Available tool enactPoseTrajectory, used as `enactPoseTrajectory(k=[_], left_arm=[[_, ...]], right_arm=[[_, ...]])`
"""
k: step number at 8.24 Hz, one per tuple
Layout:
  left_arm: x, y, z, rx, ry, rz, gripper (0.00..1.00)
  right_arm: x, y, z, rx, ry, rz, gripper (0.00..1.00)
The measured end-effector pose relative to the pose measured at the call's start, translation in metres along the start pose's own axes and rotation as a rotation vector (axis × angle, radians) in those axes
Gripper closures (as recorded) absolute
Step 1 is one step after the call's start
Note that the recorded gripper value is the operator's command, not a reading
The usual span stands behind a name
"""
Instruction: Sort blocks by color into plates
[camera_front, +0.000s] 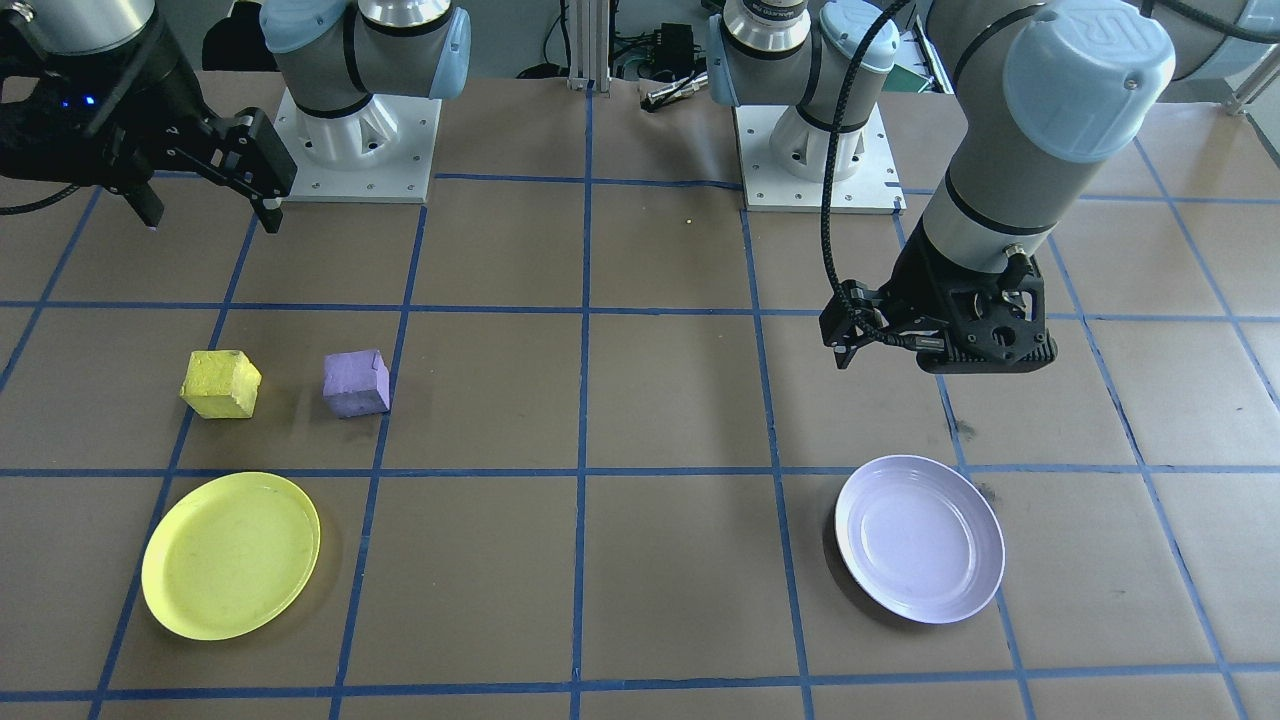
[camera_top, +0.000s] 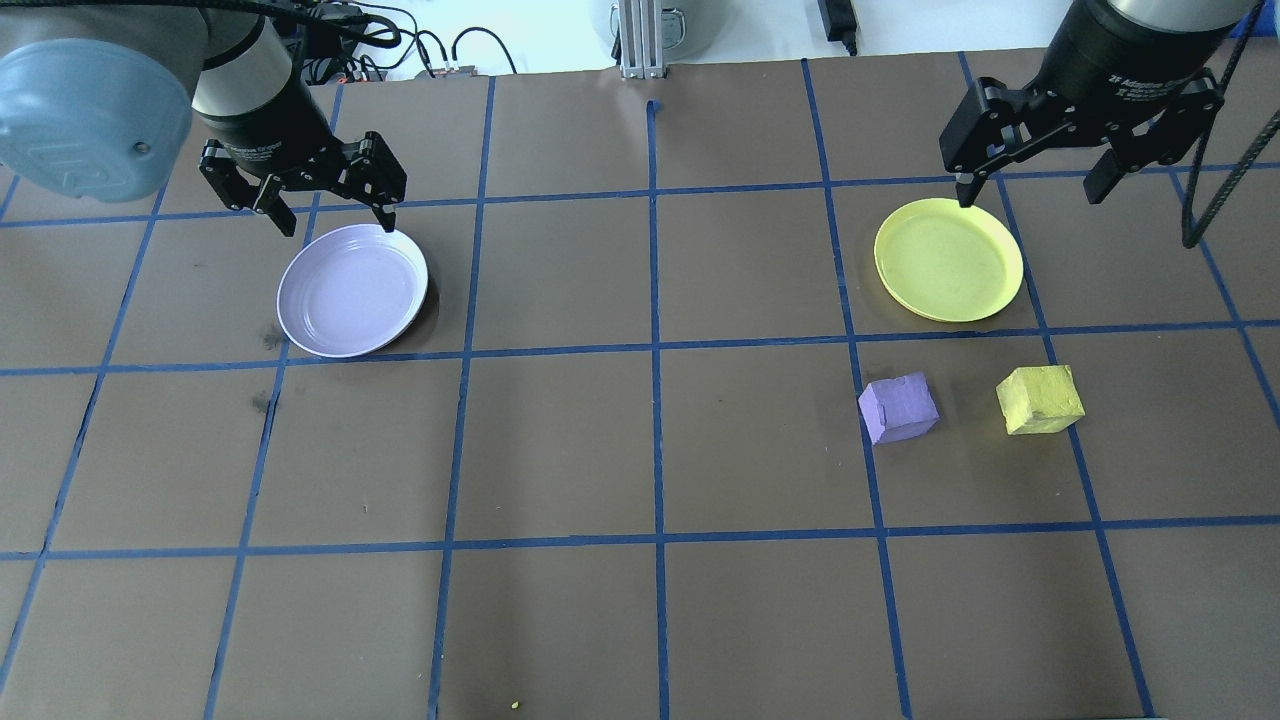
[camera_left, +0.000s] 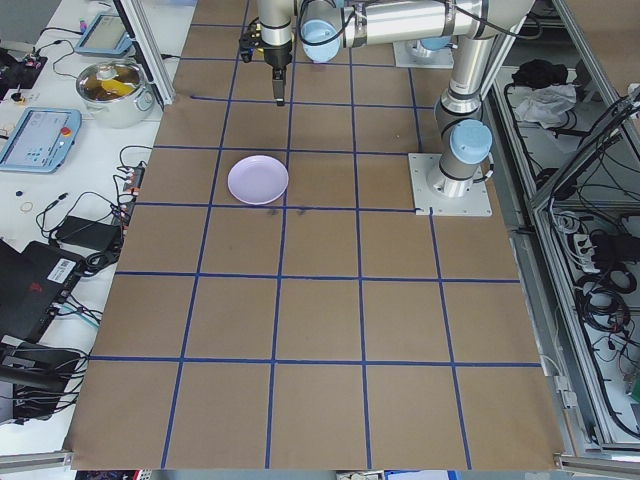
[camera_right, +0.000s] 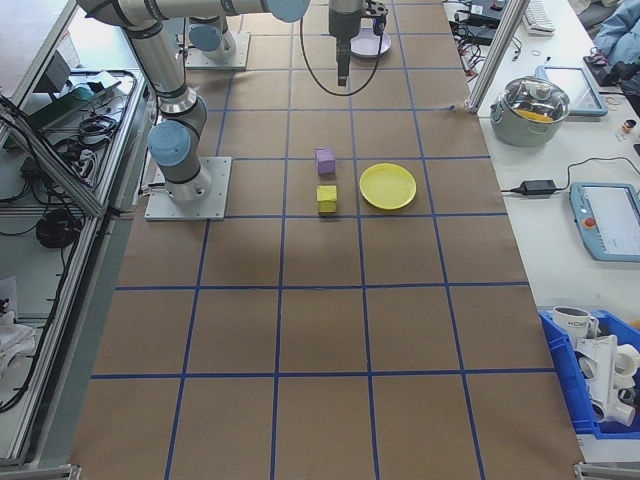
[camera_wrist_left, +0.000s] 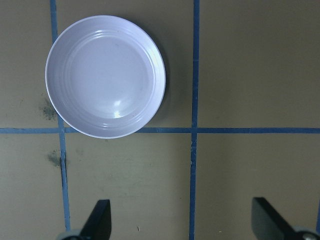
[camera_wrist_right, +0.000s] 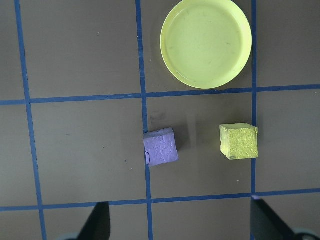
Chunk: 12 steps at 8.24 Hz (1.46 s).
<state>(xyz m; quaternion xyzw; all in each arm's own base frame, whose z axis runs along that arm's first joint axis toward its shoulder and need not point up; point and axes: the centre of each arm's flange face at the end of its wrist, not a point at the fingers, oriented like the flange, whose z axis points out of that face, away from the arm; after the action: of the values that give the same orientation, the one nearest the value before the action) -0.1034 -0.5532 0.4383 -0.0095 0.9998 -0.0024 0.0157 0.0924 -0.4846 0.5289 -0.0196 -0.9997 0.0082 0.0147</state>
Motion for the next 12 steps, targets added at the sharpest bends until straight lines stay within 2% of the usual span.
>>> enactPoseTrajectory(k=[3,6,8,11,12], left_arm=[[0.0,-0.002,0.0,0.008,0.0,0.0,0.0],[0.0,-0.002,0.001,0.011,0.004,-0.003,0.0],[0.0,-0.003,0.001,0.009,0.002,-0.003,0.0],[-0.001,-0.002,0.005,0.0,0.004,-0.005,0.0],[-0.003,0.0,0.007,-0.004,0.003,-0.005,0.0]], right_arm=[[0.004,-0.003,0.004,-0.006,0.003,-0.047,0.0],[0.03,-0.032,0.044,-0.08,0.0,-0.07,0.0],[0.061,-0.046,0.096,-0.123,-0.007,-0.041,0.0],[0.1,-0.032,0.19,-0.114,-0.006,-0.042,0.0],[0.109,-0.027,0.207,-0.119,0.013,-0.036,0.0]])
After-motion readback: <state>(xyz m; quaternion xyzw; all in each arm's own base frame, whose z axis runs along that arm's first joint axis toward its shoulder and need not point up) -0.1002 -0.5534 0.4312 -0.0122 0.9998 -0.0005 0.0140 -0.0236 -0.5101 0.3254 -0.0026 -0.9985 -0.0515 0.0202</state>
